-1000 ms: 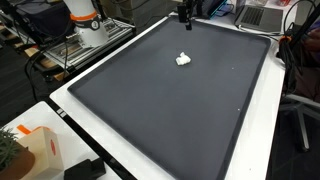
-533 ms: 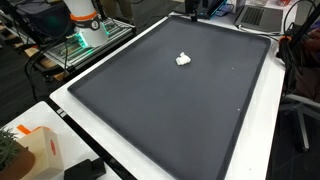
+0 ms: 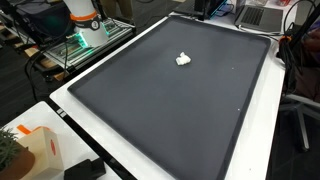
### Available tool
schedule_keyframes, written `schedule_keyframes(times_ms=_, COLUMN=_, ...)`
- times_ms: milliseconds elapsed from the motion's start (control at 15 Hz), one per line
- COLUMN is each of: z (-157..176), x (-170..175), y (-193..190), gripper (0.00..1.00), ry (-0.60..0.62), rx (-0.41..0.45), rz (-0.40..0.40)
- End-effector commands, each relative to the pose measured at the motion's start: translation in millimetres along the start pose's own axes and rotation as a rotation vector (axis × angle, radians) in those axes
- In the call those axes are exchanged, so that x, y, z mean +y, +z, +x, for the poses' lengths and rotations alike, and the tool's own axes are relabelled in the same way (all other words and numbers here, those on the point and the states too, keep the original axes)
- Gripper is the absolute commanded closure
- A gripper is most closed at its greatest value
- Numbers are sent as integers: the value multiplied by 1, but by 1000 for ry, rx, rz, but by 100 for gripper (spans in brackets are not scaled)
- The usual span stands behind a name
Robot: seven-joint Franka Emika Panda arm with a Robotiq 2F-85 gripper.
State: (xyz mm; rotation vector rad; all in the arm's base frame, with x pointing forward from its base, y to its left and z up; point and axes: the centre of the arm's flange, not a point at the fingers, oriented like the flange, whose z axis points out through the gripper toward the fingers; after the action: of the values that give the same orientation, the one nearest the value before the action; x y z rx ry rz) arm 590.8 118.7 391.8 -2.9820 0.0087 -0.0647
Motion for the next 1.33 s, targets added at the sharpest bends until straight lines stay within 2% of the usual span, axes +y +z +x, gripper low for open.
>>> schedule_keyframes(times_ms=0, z=9, x=0, y=-1, gripper=0, ry=11, rx=4, rz=-7)
schedule_keyframes(times_ms=267, z=31, x=6, y=3, gripper=0, ry=45, rx=0, rz=-25)
schedule_keyframes(times_ms=333, z=36, x=9, y=5, gripper=0, ry=25, rx=-25, rz=-5)
schedule_keyframes(times_ms=667, z=54, x=25, y=16, gripper=0, ry=-8, rx=-79, rz=-14)
schedule_keyframes(times_ms=1067, z=58, x=28, y=26, gripper=0, ry=-34, rx=-188, rz=-25)
schedule_keyframes(times_ms=1267, z=59, x=28, y=27, gripper=0, ry=-36, rx=-193, rz=-21)
